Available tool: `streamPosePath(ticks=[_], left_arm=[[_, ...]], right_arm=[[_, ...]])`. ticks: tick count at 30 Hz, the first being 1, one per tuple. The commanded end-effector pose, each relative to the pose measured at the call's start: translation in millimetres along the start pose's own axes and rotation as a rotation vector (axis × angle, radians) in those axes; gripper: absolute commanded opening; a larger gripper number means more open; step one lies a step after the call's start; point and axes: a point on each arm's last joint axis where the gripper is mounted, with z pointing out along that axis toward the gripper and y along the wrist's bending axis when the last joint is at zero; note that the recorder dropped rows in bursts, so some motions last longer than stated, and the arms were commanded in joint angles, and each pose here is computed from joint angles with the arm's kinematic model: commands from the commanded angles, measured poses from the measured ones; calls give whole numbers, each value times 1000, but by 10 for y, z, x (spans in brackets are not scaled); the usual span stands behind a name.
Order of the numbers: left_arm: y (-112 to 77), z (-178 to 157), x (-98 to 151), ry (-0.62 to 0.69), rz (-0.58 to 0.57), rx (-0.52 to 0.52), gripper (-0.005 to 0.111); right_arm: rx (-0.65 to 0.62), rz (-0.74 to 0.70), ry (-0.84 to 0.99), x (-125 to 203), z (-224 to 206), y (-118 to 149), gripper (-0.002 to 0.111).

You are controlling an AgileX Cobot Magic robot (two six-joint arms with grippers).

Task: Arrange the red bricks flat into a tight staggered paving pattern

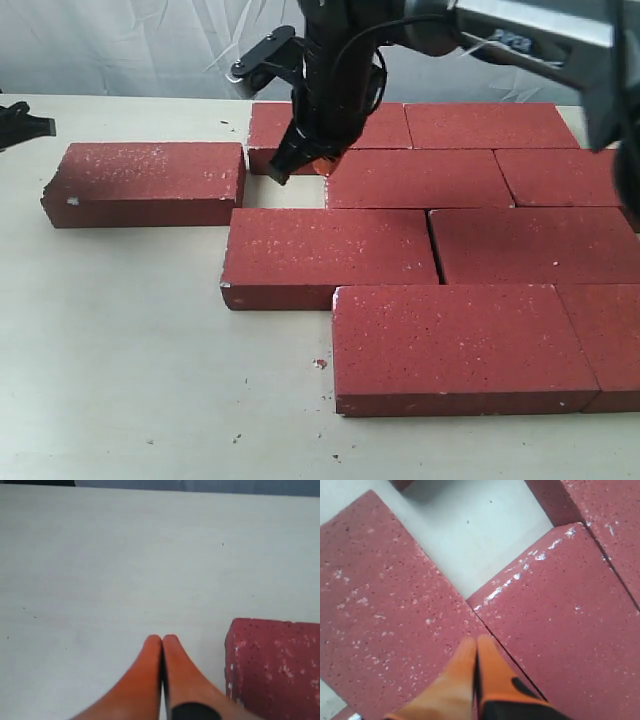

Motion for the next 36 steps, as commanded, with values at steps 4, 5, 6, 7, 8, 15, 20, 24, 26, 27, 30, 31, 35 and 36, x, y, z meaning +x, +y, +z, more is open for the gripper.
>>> streamPosePath(ticks=[4,5,6,7,8,15,20,24,26,27,30,31,35,36], left_arm=[[76,221,-63,48,-6,-5,0],[74,268,-51,63,-6,-3,0],[74,325,-42,67,-6,-3,0],[75,375,-33,67,-6,-4,0],[75,423,-31,66,-12,-4,0],[64,668,-46,86,-42,1,0],[-79,818,-85,87,-23,27,0],[-274,799,-145,132,46,71,0],[-315,796,-144,132,52,77,0],[-335,795,-143,132,54,80,0],[-381,792,-142,132,61,88,0],[-406,790,-141,132,64,92,0],[-468,784,-131,139,78,103,0],[-476,782,-127,144,79,104,0]], right_arm=[[56,-32,-190,505,-240,130,-1],[64,-48,-198,581,-224,153,-1],[84,-97,-211,636,-219,163,-1],[97,-120,-226,667,-217,170,-1],[112,-128,-252,673,-235,168,-1],[128,-132,-292,639,-269,156,-1],[120,-121,-313,614,-243,163,-1],[119,-116,-326,604,-247,164,-1],[118,-114,-327,604,-247,165,-1],[119,-114,-328,602,-247,164,-1],[119,-114,-328,602,-247,164,-1],[119,-114,-328,602,-247,164,-1],[119,-114,-331,600,-248,164,-1],[119,-114,-331,600,-248,164,-1]])
